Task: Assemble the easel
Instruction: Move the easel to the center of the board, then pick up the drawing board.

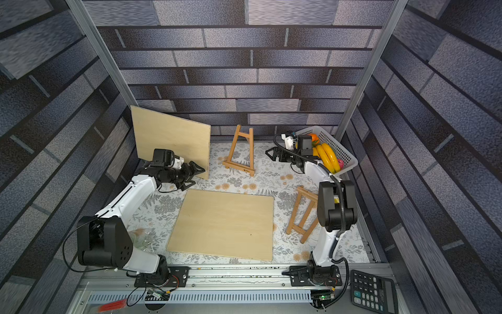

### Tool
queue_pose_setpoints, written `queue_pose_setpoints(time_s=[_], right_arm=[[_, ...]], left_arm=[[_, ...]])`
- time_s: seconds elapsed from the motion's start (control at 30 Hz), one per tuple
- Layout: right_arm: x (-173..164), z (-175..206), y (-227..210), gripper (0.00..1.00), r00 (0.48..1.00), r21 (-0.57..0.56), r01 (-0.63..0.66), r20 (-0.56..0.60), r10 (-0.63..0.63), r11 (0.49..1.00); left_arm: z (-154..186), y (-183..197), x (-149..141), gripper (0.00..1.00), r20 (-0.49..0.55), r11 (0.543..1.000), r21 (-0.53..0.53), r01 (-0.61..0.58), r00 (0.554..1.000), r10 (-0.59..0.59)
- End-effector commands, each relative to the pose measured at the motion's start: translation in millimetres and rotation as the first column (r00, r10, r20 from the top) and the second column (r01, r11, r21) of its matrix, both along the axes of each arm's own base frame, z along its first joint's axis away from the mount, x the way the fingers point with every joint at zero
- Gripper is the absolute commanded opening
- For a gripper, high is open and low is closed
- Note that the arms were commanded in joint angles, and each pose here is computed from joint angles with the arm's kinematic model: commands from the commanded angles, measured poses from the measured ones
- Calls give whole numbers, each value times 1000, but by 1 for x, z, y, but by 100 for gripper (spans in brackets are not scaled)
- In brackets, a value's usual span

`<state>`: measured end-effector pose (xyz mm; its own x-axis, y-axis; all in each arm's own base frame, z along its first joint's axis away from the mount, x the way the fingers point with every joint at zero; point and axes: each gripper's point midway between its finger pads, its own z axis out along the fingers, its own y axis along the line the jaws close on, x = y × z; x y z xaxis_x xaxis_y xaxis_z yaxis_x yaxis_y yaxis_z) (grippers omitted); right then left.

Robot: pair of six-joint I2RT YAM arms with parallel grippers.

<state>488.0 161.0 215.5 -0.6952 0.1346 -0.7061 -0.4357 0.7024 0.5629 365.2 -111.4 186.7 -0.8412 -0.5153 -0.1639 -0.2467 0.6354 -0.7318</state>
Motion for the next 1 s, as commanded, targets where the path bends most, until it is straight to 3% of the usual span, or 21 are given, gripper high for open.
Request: queue_pose_setpoints(time_s=[0.0, 0.2, 0.37, 0.47, 0.63, 0.77, 0.97], right_arm=[[-58, -15, -2, 100, 947, -37, 43, -318, -52, 998], [-150, -12, -14, 100, 839, -82, 49, -537, -85, 995], [-216, -45, -14, 100, 704, -60, 41, -706, -72, 997], [-248, -65, -13, 100, 633, -130, 11, -767, -108, 991], [-282, -92, -25, 100, 561, -277, -39, -801, -208, 960], [-297, -113, -24, 100, 509, -307, -30, -824, -250, 951], [-306, -137, -14, 100, 506, -355, -23, -810, -296, 934]], left_arm=[[0, 16, -29, 91, -12, 992, 124, -9, 1000, 11], [-16, 36, -69, 100, -125, 969, 248, -14, 991, 46], [-41, 50, -95, 100, -268, 942, 334, 46, 962, 48], [-55, 56, -107, 100, -364, 922, 373, 108, 930, 39], [-72, 68, -115, 100, -421, 880, 443, 173, 906, 34], [-90, 72, -115, 100, -448, 878, 440, 189, 893, 32], [-113, 80, -108, 100, -458, 871, 442, 215, 889, 13]])
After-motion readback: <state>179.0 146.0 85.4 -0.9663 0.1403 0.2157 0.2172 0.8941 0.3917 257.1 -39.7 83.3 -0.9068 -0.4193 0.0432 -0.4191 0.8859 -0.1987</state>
